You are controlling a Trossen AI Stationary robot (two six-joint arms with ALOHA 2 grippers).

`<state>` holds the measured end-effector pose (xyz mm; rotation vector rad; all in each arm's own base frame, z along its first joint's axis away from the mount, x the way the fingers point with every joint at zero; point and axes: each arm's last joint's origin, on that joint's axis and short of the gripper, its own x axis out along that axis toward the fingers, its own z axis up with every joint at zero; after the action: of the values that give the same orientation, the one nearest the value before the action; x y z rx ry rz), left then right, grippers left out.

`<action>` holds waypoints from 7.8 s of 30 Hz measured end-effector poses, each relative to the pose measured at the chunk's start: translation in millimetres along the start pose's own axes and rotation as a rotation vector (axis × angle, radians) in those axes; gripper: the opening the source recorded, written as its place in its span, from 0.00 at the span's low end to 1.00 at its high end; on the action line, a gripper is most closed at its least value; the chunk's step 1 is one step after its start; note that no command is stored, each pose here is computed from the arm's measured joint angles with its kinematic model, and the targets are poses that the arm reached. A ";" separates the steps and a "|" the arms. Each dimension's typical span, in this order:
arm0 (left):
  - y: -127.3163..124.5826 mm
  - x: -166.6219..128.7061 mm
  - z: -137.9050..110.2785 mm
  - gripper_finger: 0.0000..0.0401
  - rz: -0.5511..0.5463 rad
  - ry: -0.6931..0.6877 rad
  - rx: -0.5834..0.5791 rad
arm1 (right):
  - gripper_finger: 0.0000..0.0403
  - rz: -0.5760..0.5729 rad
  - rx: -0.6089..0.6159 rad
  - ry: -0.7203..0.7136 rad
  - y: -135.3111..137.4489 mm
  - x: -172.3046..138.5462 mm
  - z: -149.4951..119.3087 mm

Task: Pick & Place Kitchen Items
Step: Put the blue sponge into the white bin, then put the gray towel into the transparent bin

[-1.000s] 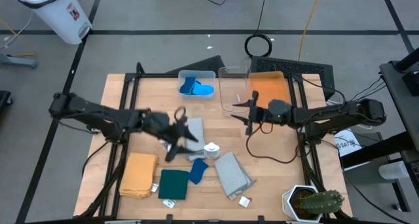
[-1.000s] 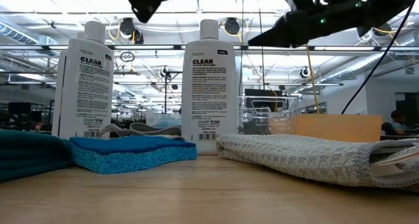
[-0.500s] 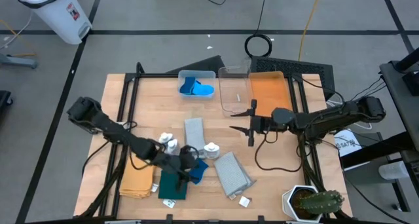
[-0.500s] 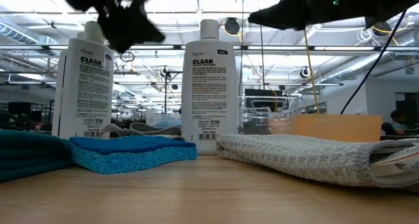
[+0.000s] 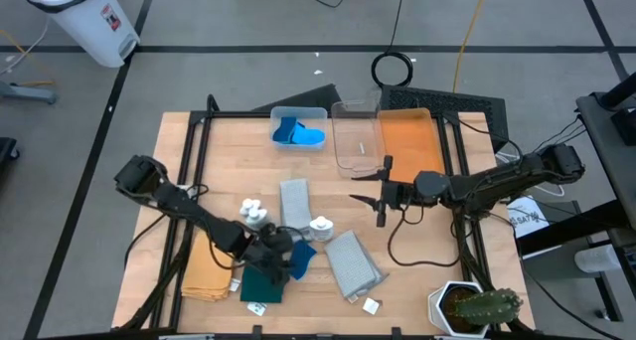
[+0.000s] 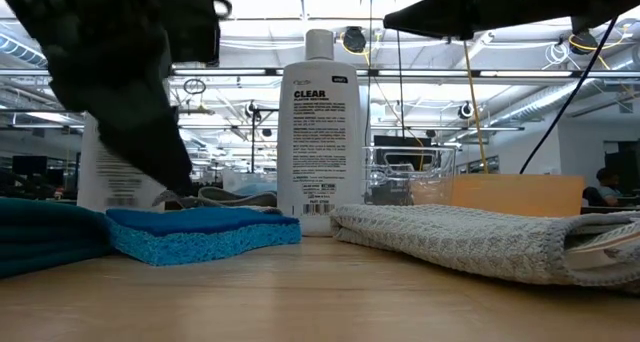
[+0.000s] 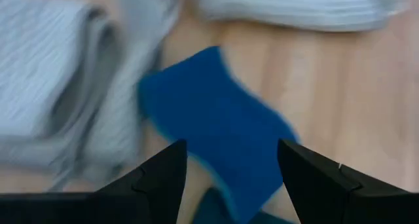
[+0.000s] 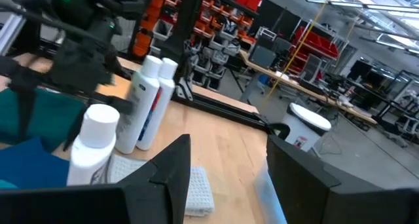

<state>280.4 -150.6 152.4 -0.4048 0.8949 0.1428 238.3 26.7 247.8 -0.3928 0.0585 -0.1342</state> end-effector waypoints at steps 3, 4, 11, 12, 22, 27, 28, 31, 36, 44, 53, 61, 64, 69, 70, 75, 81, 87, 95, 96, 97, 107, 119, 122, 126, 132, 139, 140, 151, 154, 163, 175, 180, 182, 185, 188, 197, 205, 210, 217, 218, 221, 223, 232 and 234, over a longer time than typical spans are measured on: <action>2.3 0.2 -1.1 0.60 0.019 0.015 -0.047 | 0.42 -0.001 0.002 -0.007 0.0 -0.1 0.7; 2.3 0.2 -1.1 0.60 0.020 0.016 -0.046 | 0.42 -0.002 0.002 -0.006 -0.1 -0.1 0.7; 6.5 4.4 3.3 0.60 0.028 0.005 -0.080 | 0.42 -0.002 0.002 -0.006 -0.1 0.0 0.6; 7.4 7.2 3.8 0.60 0.027 0.007 -0.094 | 0.42 -0.002 0.002 -0.006 -0.1 0.0 0.6; 16.4 33.6 1.3 0.60 -0.025 0.128 -0.142 | 0.42 -0.001 0.007 -0.004 -0.1 -0.1 0.2; 16.7 33.7 4.5 0.60 -0.041 0.119 -0.158 | 0.42 -0.001 0.009 -0.005 -0.1 -0.1 0.3; 16.9 33.7 4.3 0.60 -0.039 0.121 -0.158 | 0.42 -0.001 0.009 -0.005 -0.1 -0.1 0.3; 17.4 33.8 3.8 0.54 -0.035 0.124 -0.159 | 0.42 -0.001 0.009 -0.005 -0.1 -0.1 0.3; 18.1 34.2 3.1 0.36 -0.031 0.130 -0.176 | 0.42 -0.001 0.009 -0.005 -0.1 -0.1 0.3; 18.4 34.9 2.2 0.12 -0.046 0.155 -0.187 | 0.42 -0.001 0.009 -0.005 -0.1 -0.1 0.3; 22.0 32.9 9.1 0.03 -0.095 0.179 -0.182 | 0.42 -0.001 0.009 -0.005 -0.1 -0.1 0.3; 12.1 8.2 19.7 0.02 -0.149 0.080 -0.107 | 0.42 0.001 0.008 0.000 0.1 0.0 -0.1; 8.5 -3.3 24.7 0.03 -0.156 0.016 -0.068 | 0.42 0.004 0.006 0.007 0.3 0.0 -0.9; 4.4 -24.7 34.2 0.01 -0.207 -0.050 -0.002 | 0.42 0.006 0.018 0.015 0.6 0.0 -1.6; 3.1 -30.0 35.3 0.02 -0.219 -0.061 0.012 | 0.42 0.007 0.018 0.015 0.6 0.0 -1.6; -3.6 -65.2 43.8 0.03 -0.303 -0.163 0.129 | 0.42 0.008 0.037 0.017 0.8 -0.1 -1.8; -0.5 -107.1 56.3 0.03 -0.335 -0.321 0.201 | 0.42 0.010 0.054 0.024 1.0 -0.1 -2.4; 20.9 -138.5 77.1 0.01 -0.267 -0.493 0.217 | 0.42 0.012 0.080 0.029 1.2 -0.1 -3.0; 72.8 -154.7 111.8 0.01 -0.065 -0.648 0.087 | 0.42 0.016 0.077 0.043 1.8 -0.1 -4.3; 79.8 -154.6 115.5 0.01 -0.042 -0.655 0.068 | 0.42 0.016 0.077 0.042 1.8 -0.1 -4.3; 86.8 -154.4 119.1 0.02 -0.024 -0.661 0.050 | 0.42 0.016 0.078 0.042 1.7 -0.1 -4.2; 159.5 -152.3 145.8 0.02 0.131 -0.675 -0.095 | 0.42 0.020 0.096 0.056 2.7 -0.8 -7.1; 240.2 -133.5 162.6 0.03 0.243 -0.651 -0.205 | 0.42 0.024 0.093 0.066 3.8 -1.8 -10.7; 260.0 -121.4 164.7 0.01 0.250 -0.633 -0.232 | 0.42 0.024 0.093 0.066 3.8 -1.8 -10.7; 284.0 -102.3 167.1 0.03 0.258 -0.626 -0.262 | 0.42 0.024 0.093 0.066 3.9 -1.8 -10.8; 313.4 -72.9 163.4 0.01 0.285 -0.593 -0.323 | 0.42 0.023 0.092 0.067 3.8 -1.8 -11.0; 332.0 -46.4 155.4 0.03 0.294 -0.544 -0.393 | 0.42 0.018 0.085 0.071 2.5 -1.5 -11.8; 333.2 -43.6 154.4 0.02 0.294 -0.537 -0.396 | 0.42 0.017 0.084 0.075 2.1 -1.4 -12.3; 335.0 -15.1 143.6 0.02 0.268 -0.445 -0.428 | 0.42 0.009 0.088 0.092 -0.2 -0.8 -14.9; 335.7 -12.6 143.4 0.02 0.269 -0.447 -0.426 | 0.42 0.009 0.088 0.092 -0.2 -0.8 -14.9; 335.2 -12.0 143.5 0.20 0.284 -0.452 -0.438 | 0.42 0.010 0.087 0.096 -0.1 -0.8 -15.3; 325.3 -36.1 153.0 0.56 0.225 -0.501 -0.415 | 0.42 0.011 0.087 0.096 0.1 -0.9 -15.2; 307.7 -73.2 162.8 0.64 0.158 -0.565 -0.353 | 0.42 0.013 0.087 0.096 0.5 -1.0 -15.1; 298.5 -87.8 163.6 0.66 0.117 -0.565 -0.311 | 0.42 0.014 0.087 0.096 0.5 -1.0 -15.1; 283.5 -102.0 160.6 0.67 0.058 -0.523 -0.250 | 0.42 0.014 0.086 0.097 0.6 -1.0 -15.2; 269.7 -100.4 150.3 0.66 0.050 -0.399 -0.212 | 0.42 0.014 0.086 0.097 0.6 -1.0 -15.2; 240.7 -55.6 126.5 0.63 -0.004 -0.080 -0.114 | 0.42 0.014 0.085 0.098 0.6 -1.0 -15.3; 242.2 -22.9 113.7 0.63 -0.028 0.059 -0.141 | 0.42 0.014 0.086 0.097 0.6 -1.0 -15.2; 249.1 -8.5 105.2 0.63 -0.016 0.132 -0.170 | 0.42 0.015 0.086 0.098 0.6 -1.0 -15.4; 249.0 -6.4 98.2 0.63 -0.106 0.203 -0.156 | 0.42 0.016 0.085 0.101 0.7 -1.0 -15.5; 248.3 -6.7 97.0 0.63 -0.131 0.215 -0.148 | 0.42 0.016 0.085 0.100 0.7 -1.0 -15.5; 248.1 -7.5 94.9 0.63 -0.160 0.235 -0.119 | 0.42 0.016 0.085 0.100 0.7 -1.0 -15.5; 248.6 -7.6 94.9 0.63 -0.151 0.233 -0.097 | 0.42 0.016 0.085 0.100 0.7 -1.0 -15.5; 247.9 -6.7 92.2 0.51 -0.050 0.258 -0.066 | 0.42 0.016 0.085 0.101 0.7 -1.0 -15.5; 247.3 -6.5 91.3 0.43 -0.025 0.268 -0.075 | 0.42 0.016 0.085 0.101 0.7 -1.0 -15.5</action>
<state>271.8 112.5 138.3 -0.5129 1.1500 0.1005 236.1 21.6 233.3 -0.3002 0.1546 -0.1401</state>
